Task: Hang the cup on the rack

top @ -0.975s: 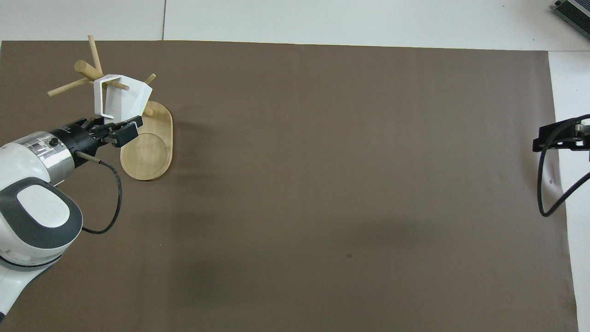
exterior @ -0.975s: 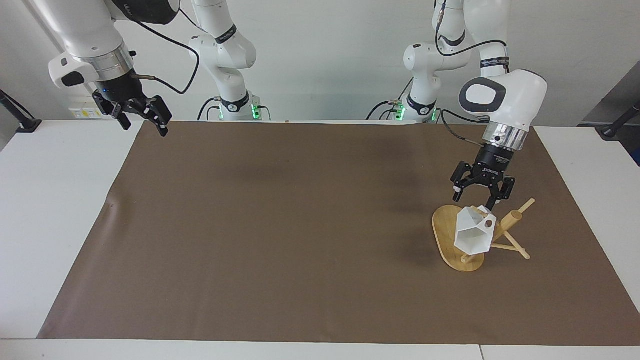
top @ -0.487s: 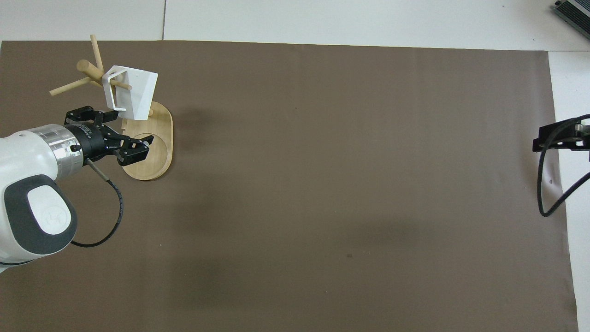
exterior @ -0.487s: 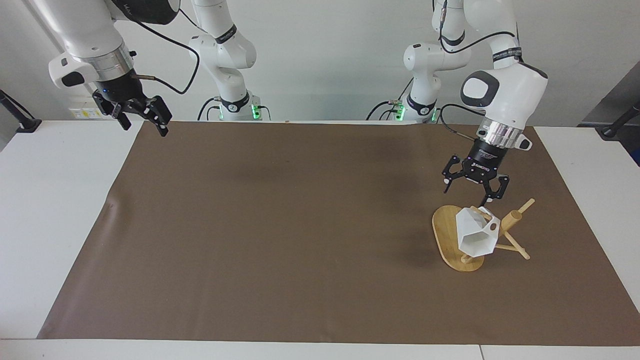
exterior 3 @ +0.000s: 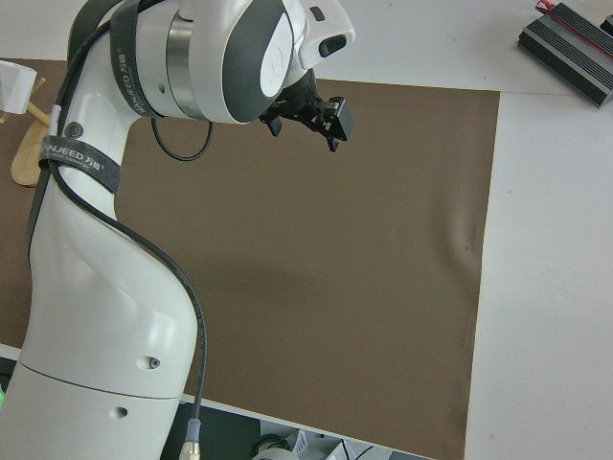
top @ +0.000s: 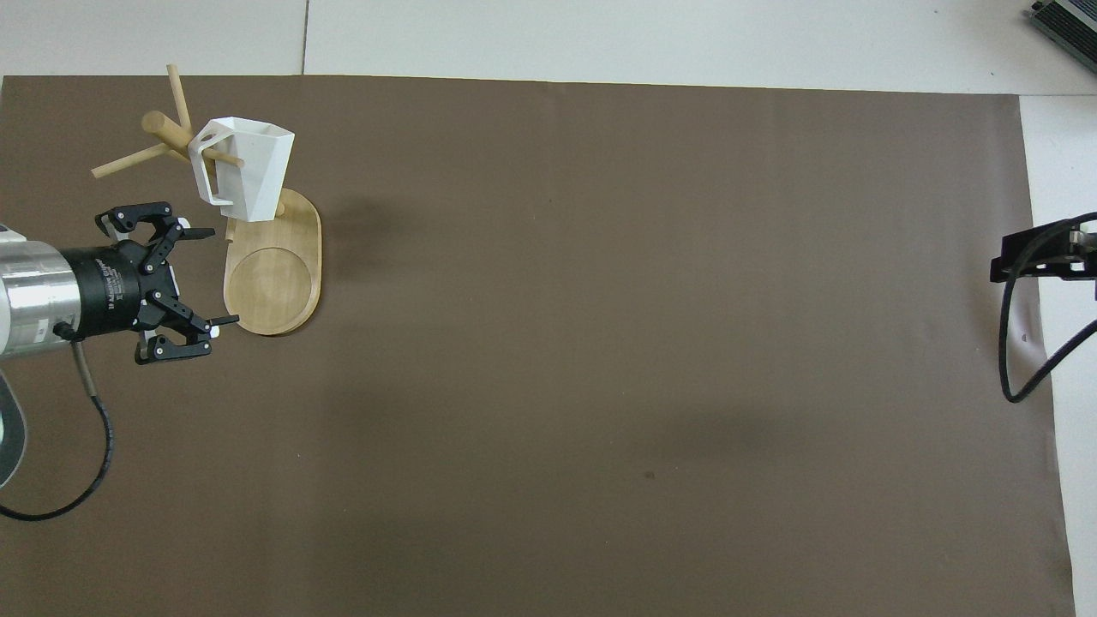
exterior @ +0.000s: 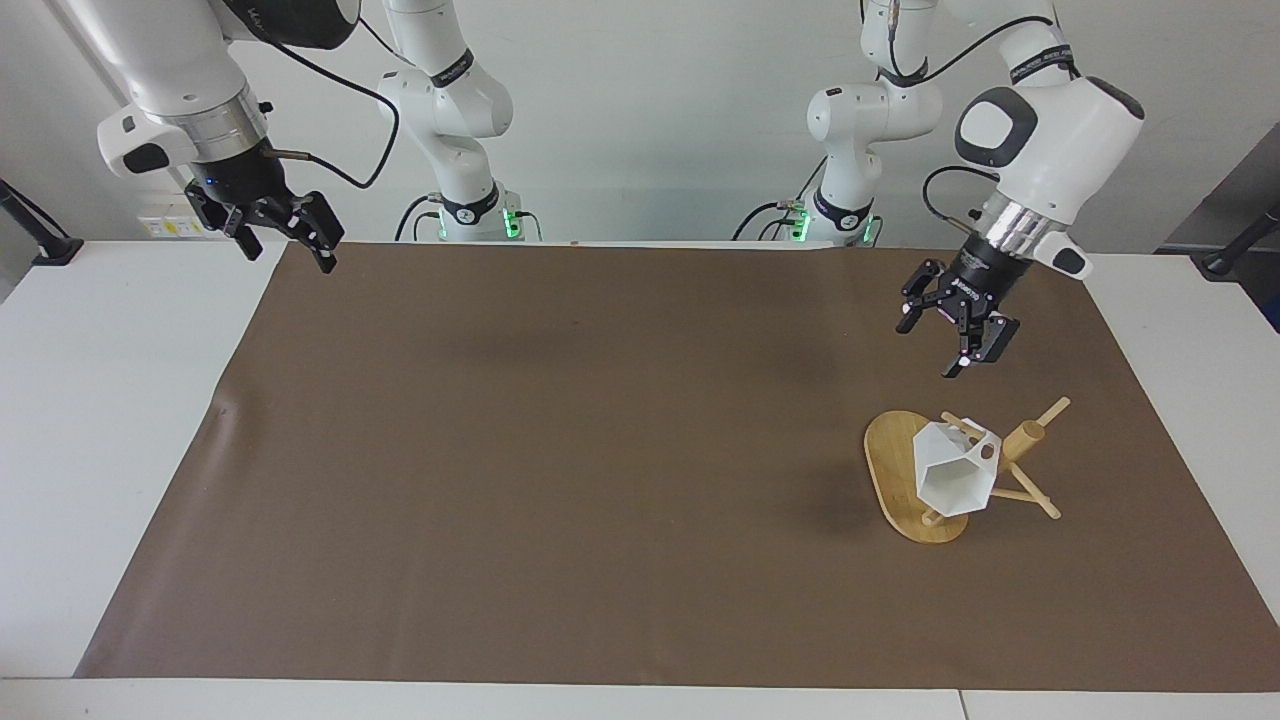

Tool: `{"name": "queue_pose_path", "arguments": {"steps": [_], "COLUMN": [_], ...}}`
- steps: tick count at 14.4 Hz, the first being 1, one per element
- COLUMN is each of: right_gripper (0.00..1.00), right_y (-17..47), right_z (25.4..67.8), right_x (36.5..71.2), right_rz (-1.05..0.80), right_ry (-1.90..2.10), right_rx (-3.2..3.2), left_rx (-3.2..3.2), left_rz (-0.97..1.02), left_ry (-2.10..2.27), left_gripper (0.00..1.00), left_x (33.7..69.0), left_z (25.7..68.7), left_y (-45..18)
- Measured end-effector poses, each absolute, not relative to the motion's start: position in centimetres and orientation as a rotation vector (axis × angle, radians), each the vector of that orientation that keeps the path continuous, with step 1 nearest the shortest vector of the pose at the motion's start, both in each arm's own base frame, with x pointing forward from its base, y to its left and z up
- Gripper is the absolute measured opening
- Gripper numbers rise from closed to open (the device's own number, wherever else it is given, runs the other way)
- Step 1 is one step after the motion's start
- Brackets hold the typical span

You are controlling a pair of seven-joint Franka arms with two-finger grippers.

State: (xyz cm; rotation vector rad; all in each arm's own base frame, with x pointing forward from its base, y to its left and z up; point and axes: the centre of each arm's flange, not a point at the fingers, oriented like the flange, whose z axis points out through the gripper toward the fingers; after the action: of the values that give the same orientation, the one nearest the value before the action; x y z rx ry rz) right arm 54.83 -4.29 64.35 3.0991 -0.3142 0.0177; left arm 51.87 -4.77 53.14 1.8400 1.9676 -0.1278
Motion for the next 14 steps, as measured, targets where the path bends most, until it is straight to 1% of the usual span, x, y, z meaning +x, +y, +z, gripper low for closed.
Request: {"name": "queue_pose_path", "arguments": {"steps": [3,7,11,14], "right_gripper": [1.00,1.00,1.00,1.00], "right_y": [-4.3,-4.3,-4.3,-4.0], "right_z": [64.3,64.3,64.3,64.3], "right_x": [54.8,54.8,54.8,54.9], "right_rz": [0.018,0.018,0.018,0.018], "right_ry": [-0.314,-0.314,-0.314,-0.305], "right_rx": [3.099,3.099,3.099,3.100], "left_rx": [2.021,2.333,2.792,2.968], "left_rz": [-0.065,0.004,0.099,0.141], "left_ry": [1.865,1.576,0.958,0.552], "left_gripper": [1.00,1.00,1.00,1.00], "left_x": [51.6,51.2,50.6,50.5], "left_z": [56.4,59.1,59.2,59.7], "left_y": [-3.1,-3.1,-2.1,-1.5]}}
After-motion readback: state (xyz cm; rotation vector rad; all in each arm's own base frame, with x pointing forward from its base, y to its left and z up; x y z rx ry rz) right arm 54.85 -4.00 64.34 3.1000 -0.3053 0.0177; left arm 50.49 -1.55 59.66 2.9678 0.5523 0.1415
